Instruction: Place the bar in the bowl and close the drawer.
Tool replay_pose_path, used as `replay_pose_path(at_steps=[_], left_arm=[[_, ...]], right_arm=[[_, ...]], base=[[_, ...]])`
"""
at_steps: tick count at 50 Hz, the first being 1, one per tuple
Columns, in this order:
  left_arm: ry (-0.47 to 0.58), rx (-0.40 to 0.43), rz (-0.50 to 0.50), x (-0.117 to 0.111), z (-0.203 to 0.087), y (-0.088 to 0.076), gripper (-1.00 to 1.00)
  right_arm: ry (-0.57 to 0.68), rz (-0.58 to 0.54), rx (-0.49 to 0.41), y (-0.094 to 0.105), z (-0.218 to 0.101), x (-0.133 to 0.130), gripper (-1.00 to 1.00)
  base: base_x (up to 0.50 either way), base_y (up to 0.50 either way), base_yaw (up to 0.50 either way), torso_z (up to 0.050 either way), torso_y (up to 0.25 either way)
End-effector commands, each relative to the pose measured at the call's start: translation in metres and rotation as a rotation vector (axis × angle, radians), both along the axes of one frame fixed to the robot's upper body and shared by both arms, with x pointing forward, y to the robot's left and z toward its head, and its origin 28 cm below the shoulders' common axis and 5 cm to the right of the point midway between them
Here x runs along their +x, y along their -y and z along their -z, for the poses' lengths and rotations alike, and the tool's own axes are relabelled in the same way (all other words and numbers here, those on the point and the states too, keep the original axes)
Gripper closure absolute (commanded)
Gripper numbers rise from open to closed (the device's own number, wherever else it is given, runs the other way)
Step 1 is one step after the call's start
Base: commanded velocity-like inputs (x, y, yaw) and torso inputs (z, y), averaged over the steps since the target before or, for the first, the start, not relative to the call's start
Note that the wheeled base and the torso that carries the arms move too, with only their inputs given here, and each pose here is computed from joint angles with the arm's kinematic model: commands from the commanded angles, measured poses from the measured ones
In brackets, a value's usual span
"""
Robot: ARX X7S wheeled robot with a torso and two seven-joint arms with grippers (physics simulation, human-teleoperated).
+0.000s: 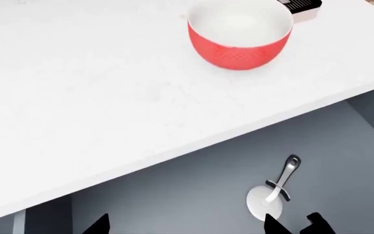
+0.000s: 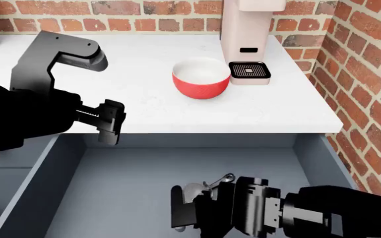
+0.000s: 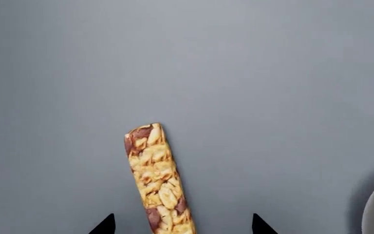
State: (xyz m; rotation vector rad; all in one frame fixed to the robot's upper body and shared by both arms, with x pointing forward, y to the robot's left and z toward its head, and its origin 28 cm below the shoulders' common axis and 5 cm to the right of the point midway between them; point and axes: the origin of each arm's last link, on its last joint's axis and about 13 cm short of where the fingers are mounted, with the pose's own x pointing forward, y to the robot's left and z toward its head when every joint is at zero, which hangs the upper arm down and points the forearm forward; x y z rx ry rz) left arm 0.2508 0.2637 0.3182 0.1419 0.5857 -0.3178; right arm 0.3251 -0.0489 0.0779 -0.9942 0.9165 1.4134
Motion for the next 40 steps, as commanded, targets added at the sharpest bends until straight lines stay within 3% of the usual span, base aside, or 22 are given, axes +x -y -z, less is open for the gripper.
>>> replay_pose_path(at_steps=[1,40], left_arm=[[-0.003,0.001,0.001,0.000,0.002,0.000,-1.00],[-0.014,-0.005,-0.003,0.002,0.006,-0.004,-1.00]], right_arm=[[-0.017,-0.028,-0.007,-0.004,0.005,-0.004,-1.00],[-0.060,-0.045,-0.019,-0.010,0.032,-0.003,-1.00]], base=[[0.00,0.00,0.00,0.000,0.000],[0.00,0.00,0.00,0.000,0.000]])
